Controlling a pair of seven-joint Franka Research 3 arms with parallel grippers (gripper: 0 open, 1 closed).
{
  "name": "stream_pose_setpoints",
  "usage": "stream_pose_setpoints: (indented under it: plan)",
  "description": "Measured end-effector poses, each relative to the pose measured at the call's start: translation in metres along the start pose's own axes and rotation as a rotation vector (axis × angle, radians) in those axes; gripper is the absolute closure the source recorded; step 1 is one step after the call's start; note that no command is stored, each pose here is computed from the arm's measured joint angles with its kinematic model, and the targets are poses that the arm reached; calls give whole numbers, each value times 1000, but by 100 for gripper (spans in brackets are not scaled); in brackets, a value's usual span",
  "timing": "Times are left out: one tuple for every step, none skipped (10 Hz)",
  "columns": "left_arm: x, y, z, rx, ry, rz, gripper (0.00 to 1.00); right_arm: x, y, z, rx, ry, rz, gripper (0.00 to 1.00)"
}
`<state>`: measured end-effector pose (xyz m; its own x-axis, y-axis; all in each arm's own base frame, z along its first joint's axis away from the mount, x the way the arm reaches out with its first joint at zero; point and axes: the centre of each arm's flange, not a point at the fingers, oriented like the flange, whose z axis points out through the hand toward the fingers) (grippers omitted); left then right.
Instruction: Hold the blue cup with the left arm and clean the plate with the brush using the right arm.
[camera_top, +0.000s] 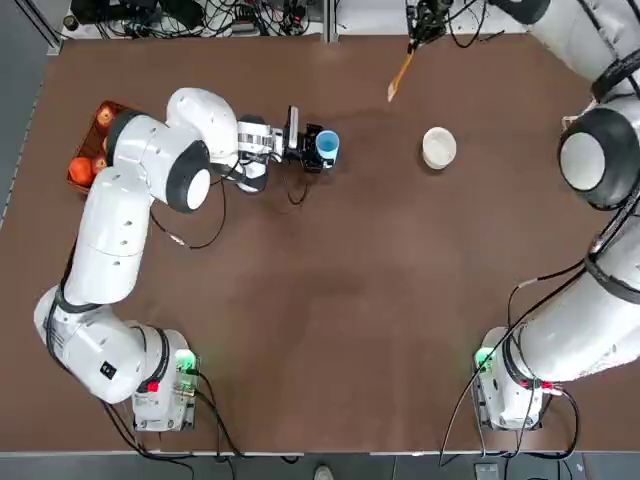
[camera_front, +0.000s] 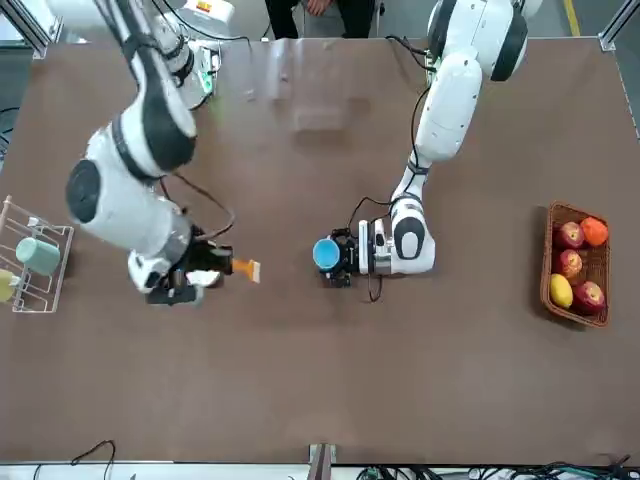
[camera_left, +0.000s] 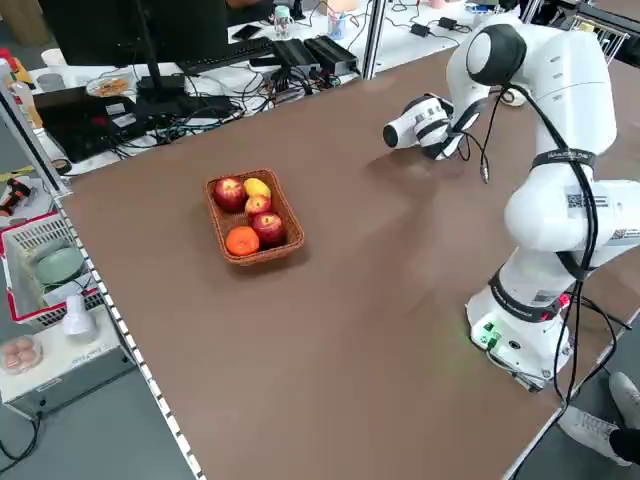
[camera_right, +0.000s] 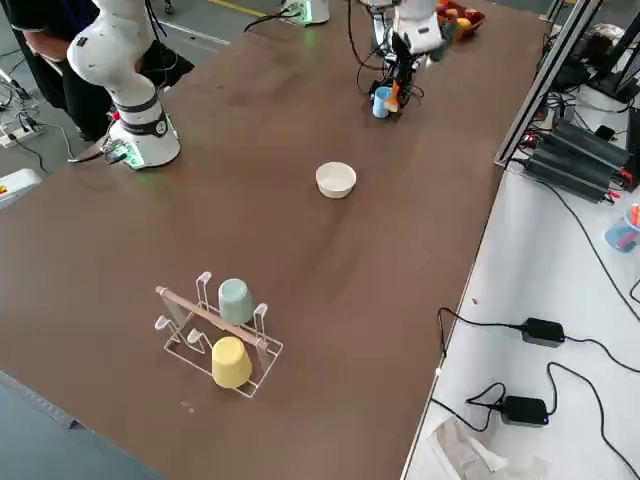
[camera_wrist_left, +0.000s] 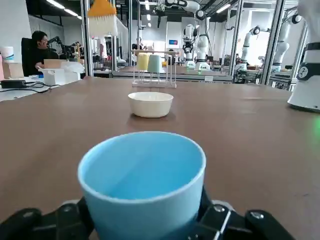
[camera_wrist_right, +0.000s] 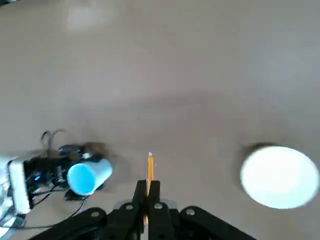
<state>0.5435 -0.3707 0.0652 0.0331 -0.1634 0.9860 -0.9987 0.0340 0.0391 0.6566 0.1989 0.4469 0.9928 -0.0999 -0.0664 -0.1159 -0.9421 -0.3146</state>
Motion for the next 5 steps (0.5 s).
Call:
stream_pose_setpoints:
  plan:
    - [0, 0, 0, 0, 0, 0, 8, 8, 35, 0, 7, -16, 49, 95]
    - [0, 0, 0, 1, 0, 0, 0, 12, 67, -1, 30, -29, 75, 95]
    - [0, 0, -1, 1, 0, 0, 0, 12, 101, -3, 49, -41, 81, 95]
    - [0, 0, -1, 1, 0, 0, 0, 10, 136, -4, 69, -53, 80, 95]
    - [0, -1, -1, 1, 0, 1, 0, 5, 162, -4, 95, -62, 66, 95]
